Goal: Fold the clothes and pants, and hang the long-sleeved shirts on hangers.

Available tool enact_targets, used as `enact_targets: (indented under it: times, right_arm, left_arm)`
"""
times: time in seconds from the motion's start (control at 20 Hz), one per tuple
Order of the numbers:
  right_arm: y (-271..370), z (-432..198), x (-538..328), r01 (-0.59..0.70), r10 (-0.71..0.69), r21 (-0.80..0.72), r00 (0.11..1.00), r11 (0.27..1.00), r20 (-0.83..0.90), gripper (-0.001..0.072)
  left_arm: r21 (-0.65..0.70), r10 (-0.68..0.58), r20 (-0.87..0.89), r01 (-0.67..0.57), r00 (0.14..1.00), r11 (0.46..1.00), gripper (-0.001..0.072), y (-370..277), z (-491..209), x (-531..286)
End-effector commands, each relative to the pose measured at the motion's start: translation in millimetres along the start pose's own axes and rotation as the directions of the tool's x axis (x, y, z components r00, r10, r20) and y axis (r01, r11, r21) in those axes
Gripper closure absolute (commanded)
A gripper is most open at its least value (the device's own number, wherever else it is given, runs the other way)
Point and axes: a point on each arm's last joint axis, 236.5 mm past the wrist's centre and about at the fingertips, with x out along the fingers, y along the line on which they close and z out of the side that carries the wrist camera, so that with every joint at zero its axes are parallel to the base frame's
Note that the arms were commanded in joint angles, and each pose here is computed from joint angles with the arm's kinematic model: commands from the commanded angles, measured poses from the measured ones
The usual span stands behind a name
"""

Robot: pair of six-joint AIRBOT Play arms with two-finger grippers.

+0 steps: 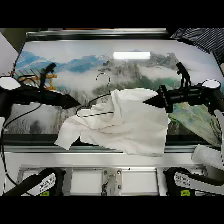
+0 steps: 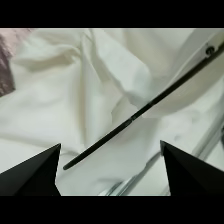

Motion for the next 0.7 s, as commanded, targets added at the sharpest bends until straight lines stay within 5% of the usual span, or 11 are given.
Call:
enact_targets:
  times: [0.0, 0.3, 0.65]
  right_arm:
    - [-8, 18, -3, 0.074, -0.073, -0.033, 0.997, 0.997, 0.041, 0.0696]
    - [-14, 50, -11, 0.196, -0.186, -0.09, 0.977, 0.977, 0.107, 0.0696]
    - [-13, 51, -11, 0.194, -0.184, -0.088, 0.977, 0.977, 0.106, 0.0695]
  left_arm:
    - [-0.237, 0.161, 0.21, -0.109, 0.964, 0.965, 0.0093, 19, 25, -46]
    - [-0.446, 0.225, 0.207, -0.113, 0.952, 0.888, 0.0109, 17, -27, 1]
    - [-0.409, 0.106, 0.26, 0.01, 0.96, 0.913, 0.0109, -38, 4, 93]
